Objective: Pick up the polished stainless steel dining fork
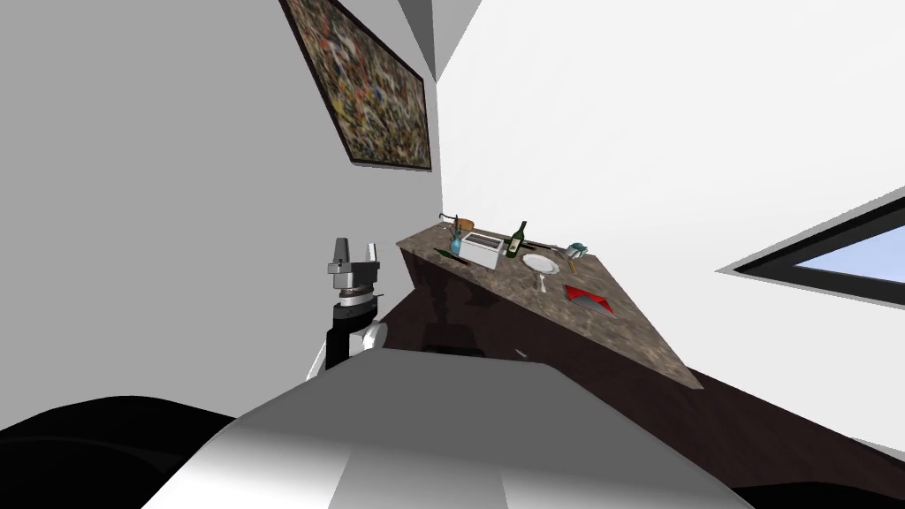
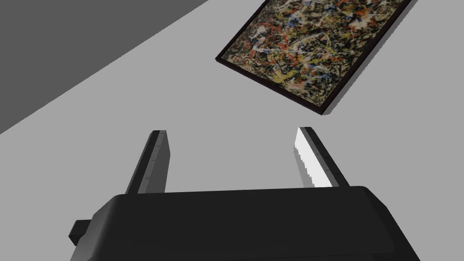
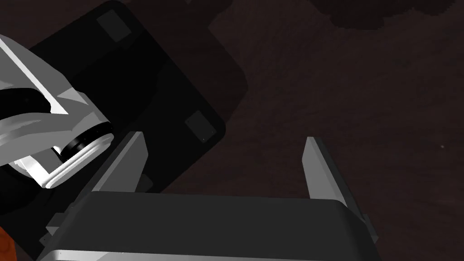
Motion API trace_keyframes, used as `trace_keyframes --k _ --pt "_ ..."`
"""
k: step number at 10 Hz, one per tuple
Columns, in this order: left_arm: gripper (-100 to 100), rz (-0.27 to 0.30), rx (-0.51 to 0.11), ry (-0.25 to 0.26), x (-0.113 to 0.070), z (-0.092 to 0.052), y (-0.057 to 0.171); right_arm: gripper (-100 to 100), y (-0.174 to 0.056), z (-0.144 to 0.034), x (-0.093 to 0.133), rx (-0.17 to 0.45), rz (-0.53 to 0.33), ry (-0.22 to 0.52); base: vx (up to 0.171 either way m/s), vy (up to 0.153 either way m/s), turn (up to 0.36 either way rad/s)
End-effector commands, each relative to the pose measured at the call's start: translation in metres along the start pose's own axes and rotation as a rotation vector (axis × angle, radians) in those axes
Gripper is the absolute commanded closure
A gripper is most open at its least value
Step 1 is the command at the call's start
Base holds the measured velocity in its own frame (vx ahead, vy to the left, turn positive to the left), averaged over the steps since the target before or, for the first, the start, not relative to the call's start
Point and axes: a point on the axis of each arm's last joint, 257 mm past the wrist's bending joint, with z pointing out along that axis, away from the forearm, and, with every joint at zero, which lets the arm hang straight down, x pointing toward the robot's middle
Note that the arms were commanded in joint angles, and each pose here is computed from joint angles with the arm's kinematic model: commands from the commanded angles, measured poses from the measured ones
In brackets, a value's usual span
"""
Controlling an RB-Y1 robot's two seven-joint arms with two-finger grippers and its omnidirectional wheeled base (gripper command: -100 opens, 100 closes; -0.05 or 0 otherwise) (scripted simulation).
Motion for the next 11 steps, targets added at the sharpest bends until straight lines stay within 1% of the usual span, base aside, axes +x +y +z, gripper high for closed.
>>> trace_keyframes --k 1,2,4,5,6,7,8,9,10,11 --pt "0 0.0 0.0 0.0 0.0 0.0 0.0 -100 -0.004 -0.001 -0.019 0.027 0.035 -0.034 0.016 0.055 0.115" --pt "0 0.0 0.0 0.0 0.0 0.0 0.0 -100 -0.01 -0.005 -0.025 0.05 0.043 -0.047 0.011 0.027 -0.03" --pt "0 0.0 0.0 0.0 0.0 0.0 0.0 -100 -0.01 -0.008 -0.027 0.058 0.084 -0.052 -0.001 0.0 -0.006" --pt "0 0.0 0.0 0.0 0.0 0.0 0.0 -100 -0.01 -0.008 -0.027 0.058 0.089 -0.052 -0.003 -0.006 0.004" --pt "0 0.0 0.0 0.0 0.0 0.0 0.0 -100 -0.029 -0.024 -0.068 0.13 0.148 -0.153 0.009 0.045 0.263" --pt "0 0.0 0.0 0.0 0.0 0.0 0.0 -100 -0.029 -0.025 -0.068 0.132 0.18 -0.155 0.017 0.047 0.121" --pt "0 0.0 0.0 0.0 0.0 0.0 0.0 -100 -0.037 -0.045 -0.104 0.17 0.239 -0.247 0.027 0.062 0.232" --pt "0 0.0 0.0 0.0 0.0 0.0 0.0 -100 -0.044 -0.048 -0.106 0.193 0.284 -0.26 0.023 0.044 0.119" --pt "0 0.0 0.0 0.0 0.0 0.0 0.0 -100 -0.044 -0.048 -0.106 0.193 0.284 -0.26 0.01 0.017 -0.025" --pt "0 0.0 0.0 0.0 0.0 0.0 0.0 -100 -0.044 -0.047 -0.105 0.192 0.306 -0.257 0.001 0.002 -0.014"
